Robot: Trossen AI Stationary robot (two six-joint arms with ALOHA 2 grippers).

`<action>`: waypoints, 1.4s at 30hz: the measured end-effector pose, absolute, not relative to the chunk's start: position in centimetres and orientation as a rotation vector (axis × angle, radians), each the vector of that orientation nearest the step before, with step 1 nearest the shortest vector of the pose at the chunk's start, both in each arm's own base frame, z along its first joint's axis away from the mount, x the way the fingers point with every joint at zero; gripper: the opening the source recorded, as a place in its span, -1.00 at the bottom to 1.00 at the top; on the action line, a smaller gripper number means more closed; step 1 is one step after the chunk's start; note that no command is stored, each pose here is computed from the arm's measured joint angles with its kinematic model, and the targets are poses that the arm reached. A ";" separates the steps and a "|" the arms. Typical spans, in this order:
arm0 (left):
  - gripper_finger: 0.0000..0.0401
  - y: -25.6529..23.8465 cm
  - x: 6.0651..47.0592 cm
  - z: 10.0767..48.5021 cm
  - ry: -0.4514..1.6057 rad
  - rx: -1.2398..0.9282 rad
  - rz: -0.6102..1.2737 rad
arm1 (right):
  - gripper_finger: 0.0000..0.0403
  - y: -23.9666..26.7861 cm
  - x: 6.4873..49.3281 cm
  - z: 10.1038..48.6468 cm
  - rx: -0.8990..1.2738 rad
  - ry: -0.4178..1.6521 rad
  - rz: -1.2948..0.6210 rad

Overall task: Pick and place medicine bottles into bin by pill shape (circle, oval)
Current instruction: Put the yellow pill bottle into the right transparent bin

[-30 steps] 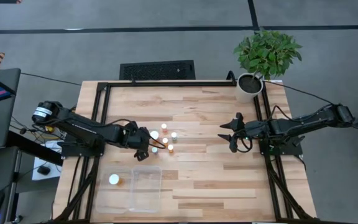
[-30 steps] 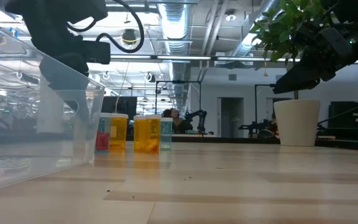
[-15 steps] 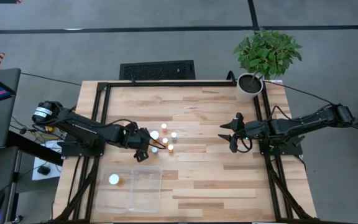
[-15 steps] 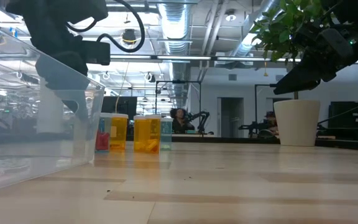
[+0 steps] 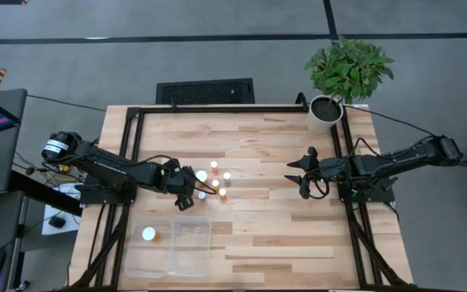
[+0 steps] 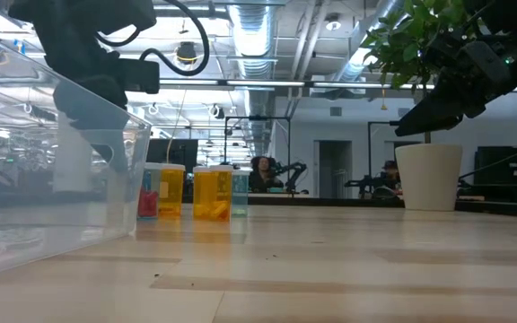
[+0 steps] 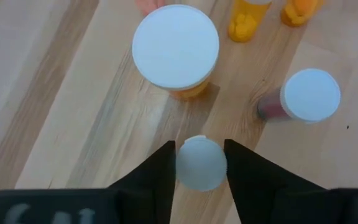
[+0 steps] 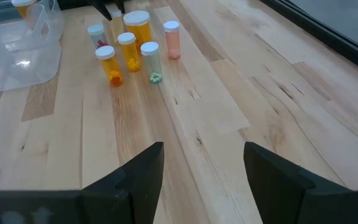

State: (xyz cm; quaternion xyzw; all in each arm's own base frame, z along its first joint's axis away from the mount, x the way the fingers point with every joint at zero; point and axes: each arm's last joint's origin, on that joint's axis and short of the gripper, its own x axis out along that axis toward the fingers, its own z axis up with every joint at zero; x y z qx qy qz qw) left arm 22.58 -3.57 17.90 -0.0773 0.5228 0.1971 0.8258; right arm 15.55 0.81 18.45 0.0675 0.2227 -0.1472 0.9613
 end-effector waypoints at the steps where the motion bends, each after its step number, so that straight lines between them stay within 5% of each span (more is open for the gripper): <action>1: -0.45 -3.6 22.6 17.9 1.111 -0.164 0.419 | 0.16 0.8 15.6 18.4 0.137 0.451 -0.298; 15: -0.43 -3.7 23.0 18.9 1.104 -0.168 0.417 | 0.16 0.8 15.6 18.4 0.139 0.451 -0.299; 28: -0.42 -6.5 23.7 26.2 1.141 -0.216 0.310 | 0.16 0.8 15.6 18.4 0.137 0.451 -0.298; 35: -0.42 -10.4 23.4 31.7 1.001 -0.306 0.196 | 0.16 0.8 15.6 18.4 0.136 0.451 -0.298; 42: -0.42 -14.7 22.2 32.6 0.909 -0.326 0.118 | 0.16 0.8 15.6 18.5 0.137 0.451 -0.298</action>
